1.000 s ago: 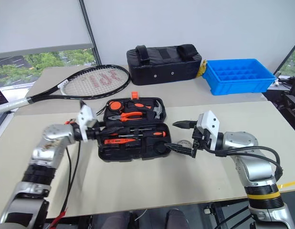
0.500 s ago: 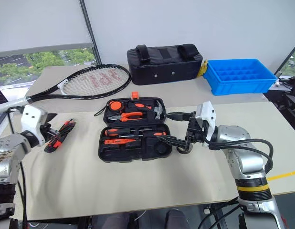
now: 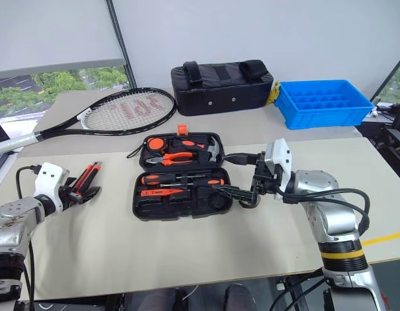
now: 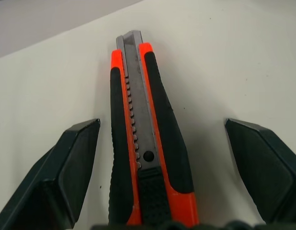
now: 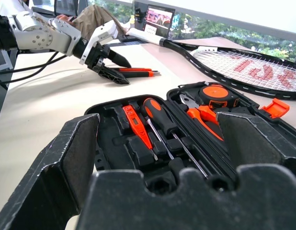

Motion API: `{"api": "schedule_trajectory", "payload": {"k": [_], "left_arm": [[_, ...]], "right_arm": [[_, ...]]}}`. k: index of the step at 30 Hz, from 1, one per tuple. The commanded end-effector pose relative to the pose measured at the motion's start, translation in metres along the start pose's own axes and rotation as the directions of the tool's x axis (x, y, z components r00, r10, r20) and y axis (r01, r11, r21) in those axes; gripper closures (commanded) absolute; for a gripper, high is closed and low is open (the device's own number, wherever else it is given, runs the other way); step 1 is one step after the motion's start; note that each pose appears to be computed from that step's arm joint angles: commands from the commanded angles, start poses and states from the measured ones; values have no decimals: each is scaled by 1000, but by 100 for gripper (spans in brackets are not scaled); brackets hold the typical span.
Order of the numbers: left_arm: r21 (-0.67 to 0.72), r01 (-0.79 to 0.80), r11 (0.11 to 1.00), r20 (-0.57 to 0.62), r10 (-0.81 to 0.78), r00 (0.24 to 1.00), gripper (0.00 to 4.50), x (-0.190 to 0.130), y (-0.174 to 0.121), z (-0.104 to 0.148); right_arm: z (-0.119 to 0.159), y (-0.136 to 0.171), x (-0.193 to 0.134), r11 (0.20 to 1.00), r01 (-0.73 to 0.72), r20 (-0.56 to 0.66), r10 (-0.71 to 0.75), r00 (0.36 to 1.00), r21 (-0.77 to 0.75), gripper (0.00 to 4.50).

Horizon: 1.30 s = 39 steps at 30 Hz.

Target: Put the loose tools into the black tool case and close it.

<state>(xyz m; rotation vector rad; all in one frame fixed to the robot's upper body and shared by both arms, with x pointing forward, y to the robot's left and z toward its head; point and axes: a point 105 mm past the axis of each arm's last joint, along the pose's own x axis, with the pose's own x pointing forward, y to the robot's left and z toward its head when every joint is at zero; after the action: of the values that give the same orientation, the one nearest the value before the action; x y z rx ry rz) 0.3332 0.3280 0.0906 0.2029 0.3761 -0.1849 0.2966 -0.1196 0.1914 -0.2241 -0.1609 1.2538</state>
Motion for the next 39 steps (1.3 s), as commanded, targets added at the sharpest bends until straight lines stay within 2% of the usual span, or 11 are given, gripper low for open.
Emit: {"api": "schedule_trajectory", "payload": {"k": [1,8,13,16,18,20,24,29,32,35,39], "left_arm": [[-66,-9,998,-3,8,1000,57,1,-2,-3],[-67,-59,996,47,63,997,269,0,6,9],[25,36,999,376,-43,926,271,-6,-13,87],[146,195,970,480,-241,843,271,-12,-53,123],[235,284,929,488,-366,793,271,-15,-79,137],[303,347,887,462,-456,761,271,-16,-99,142],[497,543,676,279,-718,638,271,-22,-163,136],[595,628,502,116,-826,551,271,-26,-197,119],[613,661,433,51,-857,513,271,-28,-203,113],[629,664,404,1,-855,519,271,-26,-197,107],[648,690,323,-161,-827,538,271,-22,-181,83]], "right_arm": [[10,-3,-6,998,29,23,-28,999,-57,0],[8,-4,-7,998,36,19,-35,999,-59,0],[8,-6,-9,997,39,17,-39,999,-60,0],[7,-7,-11,998,42,15,-41,999,-56,0],[6,-8,-12,997,47,12,-47,999,-54,0],[6,-10,-13,997,54,8,-54,999,-52,0],[7,-10,-15,998,61,4,-61,998,-32,0],[6,-7,-17,997,59,-15,-60,998,-44,0],[6,-7,-21,995,85,-18,-86,996,-43,0],[6,-6,-24,994,100,-20,-101,995,-35,0],[2,-1,-27,995,93,-51,-95,994,-32,0]]}}
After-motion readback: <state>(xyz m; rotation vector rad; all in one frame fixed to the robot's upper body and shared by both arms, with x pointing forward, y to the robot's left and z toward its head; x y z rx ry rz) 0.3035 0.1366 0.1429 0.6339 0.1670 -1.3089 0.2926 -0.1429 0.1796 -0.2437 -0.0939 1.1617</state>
